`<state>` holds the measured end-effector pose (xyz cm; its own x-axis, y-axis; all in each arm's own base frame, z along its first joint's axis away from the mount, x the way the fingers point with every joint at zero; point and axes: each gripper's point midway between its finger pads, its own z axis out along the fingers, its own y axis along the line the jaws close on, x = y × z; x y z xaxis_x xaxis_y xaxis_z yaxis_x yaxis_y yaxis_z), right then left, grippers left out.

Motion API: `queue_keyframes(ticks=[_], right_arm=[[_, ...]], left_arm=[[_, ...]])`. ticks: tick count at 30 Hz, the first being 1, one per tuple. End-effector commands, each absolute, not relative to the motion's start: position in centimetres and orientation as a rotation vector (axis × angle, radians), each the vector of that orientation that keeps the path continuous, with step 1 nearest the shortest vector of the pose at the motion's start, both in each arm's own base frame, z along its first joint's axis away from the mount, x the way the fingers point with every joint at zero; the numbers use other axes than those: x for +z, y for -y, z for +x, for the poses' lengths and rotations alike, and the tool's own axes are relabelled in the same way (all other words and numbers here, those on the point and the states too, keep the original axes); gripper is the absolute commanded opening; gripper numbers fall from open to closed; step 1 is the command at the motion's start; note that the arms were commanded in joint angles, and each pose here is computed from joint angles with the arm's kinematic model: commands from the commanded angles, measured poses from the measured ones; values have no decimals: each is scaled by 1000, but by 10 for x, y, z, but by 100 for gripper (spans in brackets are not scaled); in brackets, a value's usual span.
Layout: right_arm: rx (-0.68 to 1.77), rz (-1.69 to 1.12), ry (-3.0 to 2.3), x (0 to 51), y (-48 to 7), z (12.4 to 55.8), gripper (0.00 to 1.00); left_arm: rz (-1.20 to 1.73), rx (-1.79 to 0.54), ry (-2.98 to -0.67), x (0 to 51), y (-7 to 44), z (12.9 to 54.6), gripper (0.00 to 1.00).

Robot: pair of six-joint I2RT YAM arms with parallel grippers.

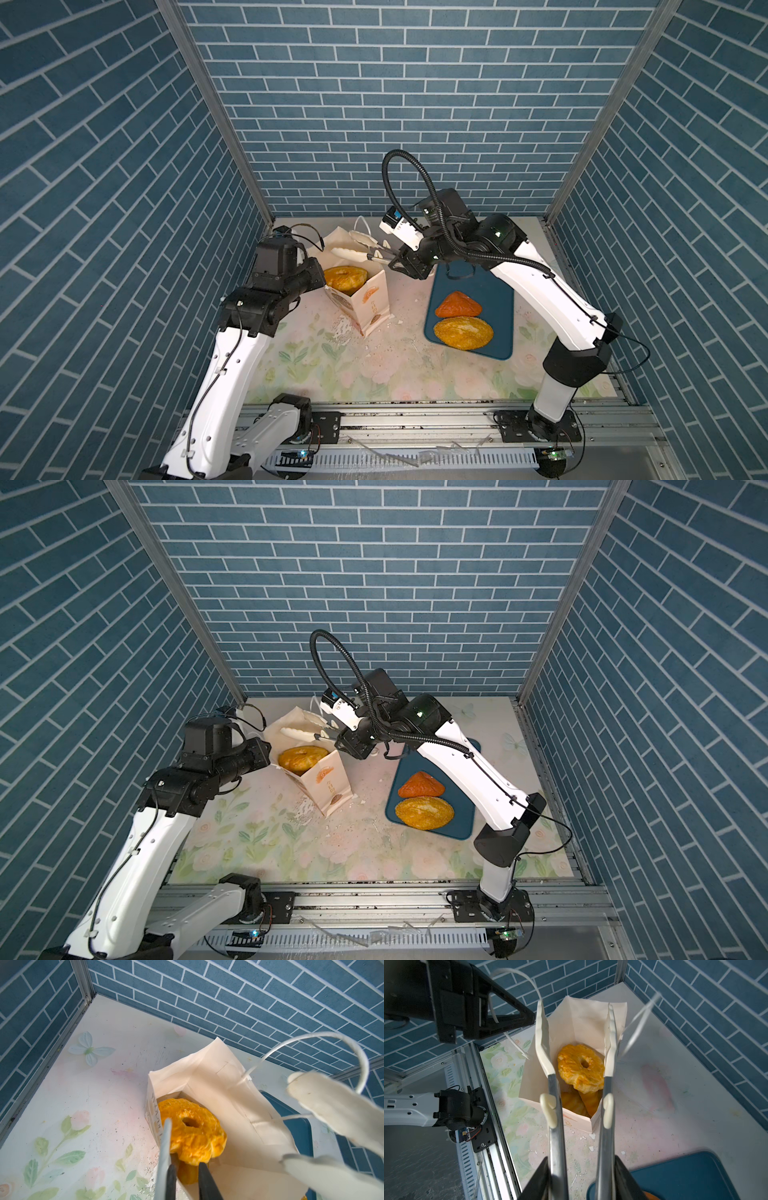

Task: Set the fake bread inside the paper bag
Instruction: 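Withdraw the empty tongs with the right gripper back over the tray, then lower the open tongs around the orange triangular bun on the tray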

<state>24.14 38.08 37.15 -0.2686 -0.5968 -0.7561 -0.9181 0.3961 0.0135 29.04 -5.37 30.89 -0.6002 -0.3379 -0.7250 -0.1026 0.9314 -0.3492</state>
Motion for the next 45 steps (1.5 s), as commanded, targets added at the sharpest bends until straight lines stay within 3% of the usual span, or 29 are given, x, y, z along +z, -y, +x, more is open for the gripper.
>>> queue_keyframes(ticks=[1,12,18,32,45], right_arm=[[525,-1207,-1855,422,-350,245,45],[280,-831,-2092,407,-228,288,46],[144,-685,-2350,355,-170,287,47],[80,-743,-2773,257,-139,233,49],[45,-807,-2870,202,-149,245,51]], left_arm=[[-298,-347,-2214,307,55,284,23],[-265,-346,-2216,310,57,287,23],[-253,-340,-2220,313,58,289,23],[-235,-321,-2236,314,59,299,23],[-239,-321,-2238,314,60,300,23]])
